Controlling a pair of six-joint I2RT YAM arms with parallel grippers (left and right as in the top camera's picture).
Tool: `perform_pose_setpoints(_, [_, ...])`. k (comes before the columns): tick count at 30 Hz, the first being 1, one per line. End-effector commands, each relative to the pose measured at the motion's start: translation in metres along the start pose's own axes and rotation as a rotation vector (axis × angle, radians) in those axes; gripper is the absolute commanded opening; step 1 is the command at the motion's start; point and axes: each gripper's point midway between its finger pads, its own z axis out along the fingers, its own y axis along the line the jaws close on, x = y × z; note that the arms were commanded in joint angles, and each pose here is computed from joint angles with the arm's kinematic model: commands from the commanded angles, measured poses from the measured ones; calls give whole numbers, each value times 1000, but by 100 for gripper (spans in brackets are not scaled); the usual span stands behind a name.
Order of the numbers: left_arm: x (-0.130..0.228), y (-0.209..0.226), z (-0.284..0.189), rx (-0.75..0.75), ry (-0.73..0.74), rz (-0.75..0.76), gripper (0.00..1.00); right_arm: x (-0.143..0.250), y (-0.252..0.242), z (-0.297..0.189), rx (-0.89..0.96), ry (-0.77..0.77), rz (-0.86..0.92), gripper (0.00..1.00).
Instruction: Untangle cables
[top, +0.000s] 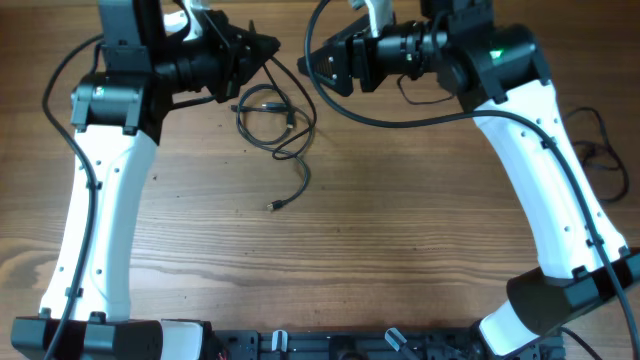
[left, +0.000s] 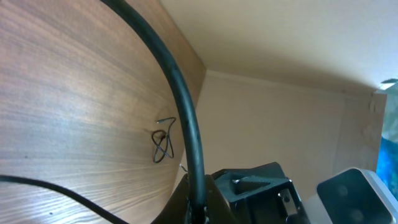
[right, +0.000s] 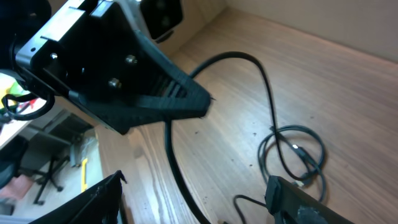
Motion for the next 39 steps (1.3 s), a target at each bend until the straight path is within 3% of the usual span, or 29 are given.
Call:
perform_pose_setpoints(1, [8, -4, 6, -8, -4, -104, 4, 6, 10, 13, -36, 25, -20, 73])
perform_pose_setpoints(4, [14, -6, 9, -7, 16, -191, 4, 12, 1, 25, 43, 50, -25, 66])
perform_pose_setpoints(9, [17, -9, 9, 6, 37, -206, 5, 21, -3, 42, 30, 85, -8, 42])
perform_pose_setpoints(13, [15, -7, 9, 1, 21, -148, 10, 20, -5, 44, 30, 80, -9, 9])
perform_pose_setpoints(14, [7, -3, 9, -21, -23, -9, 21, 13, -8, 37, 58, 52, 17, 4])
perform_pose_setpoints(16, [-2, 17, 7, -114, -86, 92, 41, 2, -23, 18, 152, 4, 70, 4])
perform_pose_setpoints(17, [-9, 38, 3, -213, -137, 86, 57, -8, -33, -7, 226, -46, 99, 4])
perform_pose_setpoints(19, [-25, 86, -16, -453, -277, 18, 67, -26, -54, -73, 386, -175, 168, 4])
perform_pose_setpoints(21, [-30, 111, -27, -573, -332, -7, 68, -38, -72, -137, 534, -302, 218, 4])
perform_pose_setpoints(22, [-31, 118, -27, -599, -331, -17, 71, -42, -88, -196, 669, -415, 264, 4])
perform_pose_setpoints(28, [-33, 137, -17, -646, -301, -47, 72, -59, -122, -391, 991, -867, 309, 4])
perform_pose_setpoints(31, [-34, 140, -15, -655, -296, -52, 72, -44, -157, -444, 1168, -948, 350, 4])
perform_pose_setpoints(33, [-34, 141, -14, -657, -295, -53, 71, -15, -213, -474, 1342, -952, 451, 4])
perform_pose_setpoints(36, [-35, 141, -13, -656, -295, -52, 70, 7, -285, -486, 1431, -945, 505, 4])
perform_pose_setpoints(39, [-35, 139, -11, -649, -295, -44, 70, 29, -370, -466, 1421, -887, 506, 5])
